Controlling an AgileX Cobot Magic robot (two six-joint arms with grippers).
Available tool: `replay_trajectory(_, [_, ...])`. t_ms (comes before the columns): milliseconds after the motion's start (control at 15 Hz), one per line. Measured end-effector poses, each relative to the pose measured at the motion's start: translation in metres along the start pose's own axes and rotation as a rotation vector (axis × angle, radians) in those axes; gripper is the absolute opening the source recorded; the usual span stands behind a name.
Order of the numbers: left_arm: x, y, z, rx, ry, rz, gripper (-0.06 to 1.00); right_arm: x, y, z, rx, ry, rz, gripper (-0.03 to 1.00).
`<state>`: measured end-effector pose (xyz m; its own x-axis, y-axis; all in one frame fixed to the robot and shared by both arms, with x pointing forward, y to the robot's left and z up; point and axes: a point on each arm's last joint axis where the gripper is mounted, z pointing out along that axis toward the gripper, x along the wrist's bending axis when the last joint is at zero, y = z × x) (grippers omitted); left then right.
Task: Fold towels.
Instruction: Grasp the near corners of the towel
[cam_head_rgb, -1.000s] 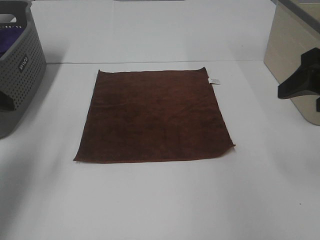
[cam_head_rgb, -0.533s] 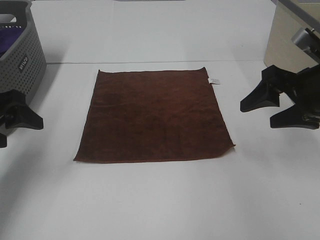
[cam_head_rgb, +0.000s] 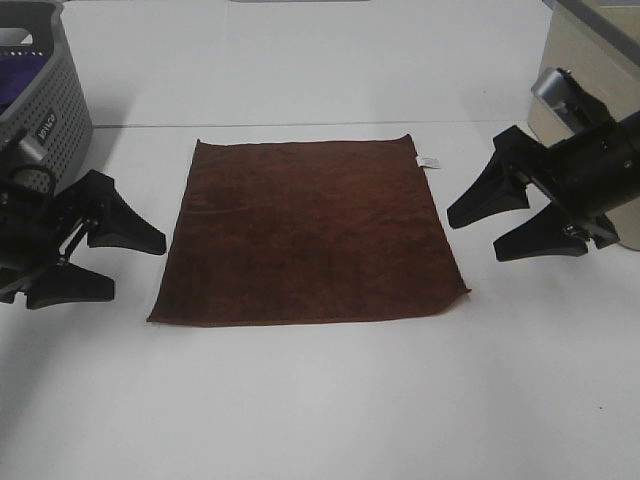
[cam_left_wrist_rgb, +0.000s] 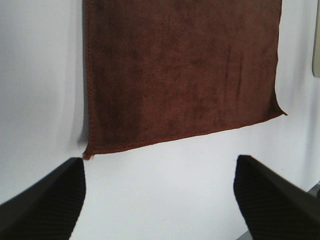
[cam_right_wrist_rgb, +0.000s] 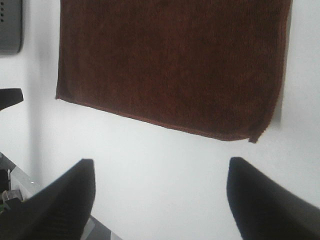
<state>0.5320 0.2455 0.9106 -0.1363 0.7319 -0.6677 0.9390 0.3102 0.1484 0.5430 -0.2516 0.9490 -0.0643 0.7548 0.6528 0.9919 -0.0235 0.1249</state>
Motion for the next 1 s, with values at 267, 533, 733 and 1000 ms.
replay_trajectory(267, [0.012,0.005,0.019,0.055,0.002,0.003,0.75,-0.034,0.002,0.008,0.039,-0.005,0.088,0.71])
replay_trajectory(533, [0.027,0.002,0.036,0.111,0.018,0.007,0.75,-0.052,0.002,0.032,0.082,-0.012,0.121,0.71])
replay_trajectory(733, [0.03,0.005,0.036,0.085,0.049,0.02,0.77,-0.061,0.009,0.041,0.071,-0.02,0.131,0.71])
replay_trajectory(1000, [0.021,0.013,0.051,0.091,0.028,0.04,0.77,-0.053,0.025,0.063,0.096,-0.013,0.072,0.71])
